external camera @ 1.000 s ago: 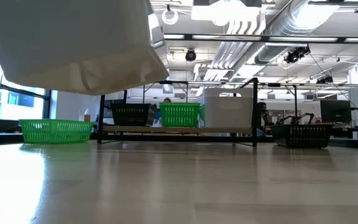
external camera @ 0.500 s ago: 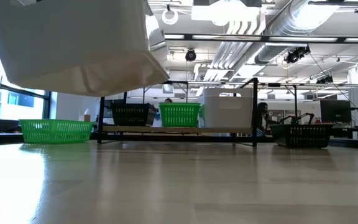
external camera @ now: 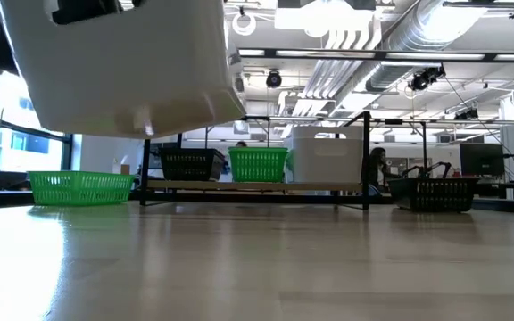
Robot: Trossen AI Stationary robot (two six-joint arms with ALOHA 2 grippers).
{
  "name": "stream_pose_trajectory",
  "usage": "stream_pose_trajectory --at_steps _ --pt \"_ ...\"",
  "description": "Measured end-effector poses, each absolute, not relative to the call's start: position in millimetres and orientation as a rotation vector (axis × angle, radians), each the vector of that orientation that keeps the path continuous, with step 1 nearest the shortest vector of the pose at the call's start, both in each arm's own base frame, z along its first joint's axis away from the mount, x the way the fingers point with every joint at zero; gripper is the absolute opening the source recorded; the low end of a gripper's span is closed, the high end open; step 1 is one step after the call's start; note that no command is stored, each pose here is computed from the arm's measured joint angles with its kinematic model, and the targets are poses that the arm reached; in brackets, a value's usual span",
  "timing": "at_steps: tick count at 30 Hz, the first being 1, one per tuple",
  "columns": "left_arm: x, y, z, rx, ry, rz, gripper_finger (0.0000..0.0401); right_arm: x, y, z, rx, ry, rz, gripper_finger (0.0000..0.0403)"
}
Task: Stack baskets on shelf by color
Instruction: Stack the white bin on the stacked white bins on the shelf
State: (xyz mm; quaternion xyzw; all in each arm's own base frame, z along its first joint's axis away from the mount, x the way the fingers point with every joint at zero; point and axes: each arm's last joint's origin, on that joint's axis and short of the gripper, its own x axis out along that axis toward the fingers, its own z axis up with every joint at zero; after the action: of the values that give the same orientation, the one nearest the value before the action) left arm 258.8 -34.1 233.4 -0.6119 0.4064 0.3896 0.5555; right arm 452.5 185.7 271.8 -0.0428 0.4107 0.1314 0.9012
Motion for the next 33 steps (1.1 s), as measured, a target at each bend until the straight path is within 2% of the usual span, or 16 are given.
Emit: stream_pose_trajectory --at_steps 9,25,29,33 --pt "262.8 -30.9 234.8 -1.467 0.924 0.895 0.0 451.1 179.7 259.8 -0.023 0.964 0.297 0.0119" --pt "271.4 -12.9 241.9 -1.503 0.91 0.793 0.0 442.0 164.2 245.8 -0.061 1.154 0.231 0.0115" --pt "272.7 -9.5 245.2 -1.484 0.913 0.772 0.0 440.5 161.6 244.7 -0.066 1.178 0.213 0.0082" --pt "272.1 -9.5 244.4 -1.465 0.929 0.768 0.0 440.4 160.0 245.3 -0.065 1.178 0.184 0.0017"
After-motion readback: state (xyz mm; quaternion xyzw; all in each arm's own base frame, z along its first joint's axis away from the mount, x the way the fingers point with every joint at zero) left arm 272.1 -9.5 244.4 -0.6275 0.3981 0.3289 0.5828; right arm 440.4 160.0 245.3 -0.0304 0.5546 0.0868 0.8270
